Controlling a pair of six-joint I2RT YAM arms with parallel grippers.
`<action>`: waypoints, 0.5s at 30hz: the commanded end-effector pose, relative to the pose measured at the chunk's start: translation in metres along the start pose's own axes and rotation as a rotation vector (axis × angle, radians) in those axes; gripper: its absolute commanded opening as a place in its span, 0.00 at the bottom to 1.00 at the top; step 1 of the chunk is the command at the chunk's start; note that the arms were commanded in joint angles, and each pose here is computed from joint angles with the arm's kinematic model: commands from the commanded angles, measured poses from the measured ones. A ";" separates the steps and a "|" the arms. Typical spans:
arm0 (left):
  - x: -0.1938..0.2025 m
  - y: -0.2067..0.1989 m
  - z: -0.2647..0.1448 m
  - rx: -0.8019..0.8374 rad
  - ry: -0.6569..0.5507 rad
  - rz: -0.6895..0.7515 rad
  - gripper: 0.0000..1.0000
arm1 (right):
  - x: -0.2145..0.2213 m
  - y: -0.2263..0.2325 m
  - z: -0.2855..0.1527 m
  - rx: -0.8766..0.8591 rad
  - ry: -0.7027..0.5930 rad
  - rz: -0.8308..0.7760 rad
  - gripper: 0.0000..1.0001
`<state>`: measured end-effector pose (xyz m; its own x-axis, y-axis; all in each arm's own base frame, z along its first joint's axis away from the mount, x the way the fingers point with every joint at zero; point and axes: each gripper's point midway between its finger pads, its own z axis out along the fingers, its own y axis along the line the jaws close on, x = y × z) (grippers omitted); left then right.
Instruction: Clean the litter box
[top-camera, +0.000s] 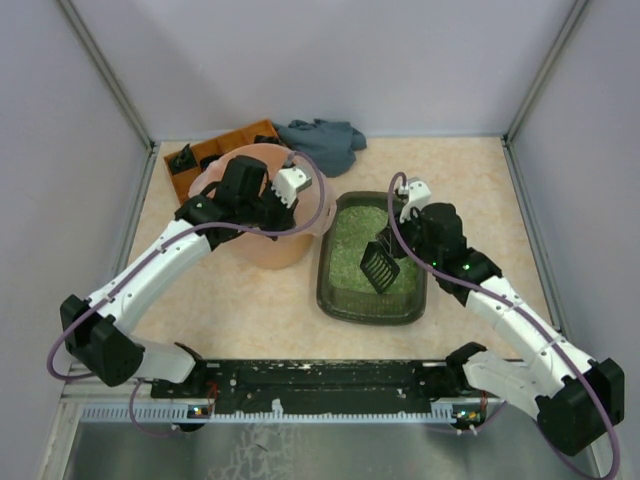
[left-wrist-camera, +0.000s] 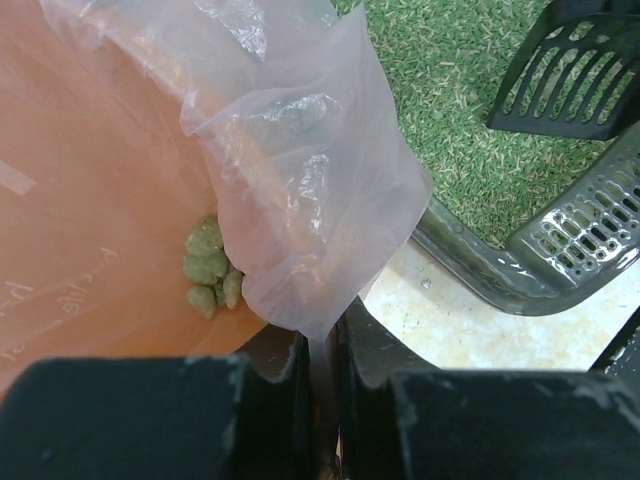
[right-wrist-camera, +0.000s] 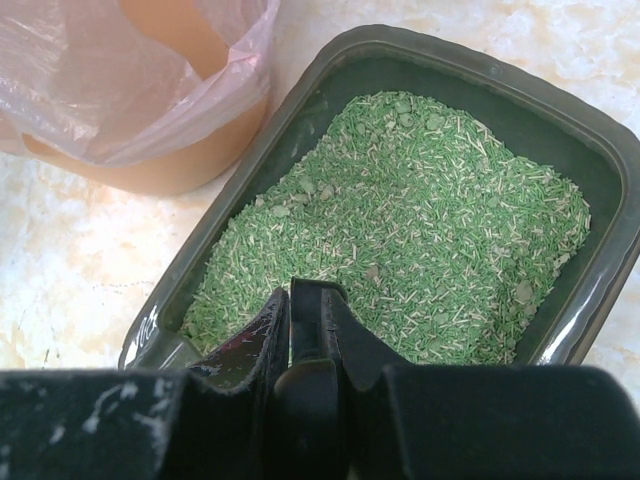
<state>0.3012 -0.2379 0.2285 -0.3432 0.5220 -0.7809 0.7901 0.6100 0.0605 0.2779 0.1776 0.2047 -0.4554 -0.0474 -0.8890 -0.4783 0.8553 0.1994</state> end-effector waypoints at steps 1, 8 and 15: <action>-0.056 0.003 -0.006 0.013 -0.185 0.110 0.00 | -0.022 0.001 -0.006 0.000 -0.082 -0.003 0.00; -0.057 0.017 0.001 -0.049 -0.165 0.108 0.34 | -0.025 -0.003 -0.008 0.021 -0.080 -0.016 0.00; -0.079 0.028 -0.031 -0.150 -0.263 0.091 0.64 | -0.040 -0.006 -0.007 0.048 -0.085 -0.062 0.00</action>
<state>0.3270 -0.2499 0.2541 -0.2309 0.4987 -0.8355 0.7831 0.6049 0.1447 0.2787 0.1712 0.2024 -0.4557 -0.0688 -0.8875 -0.4622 0.8704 0.1699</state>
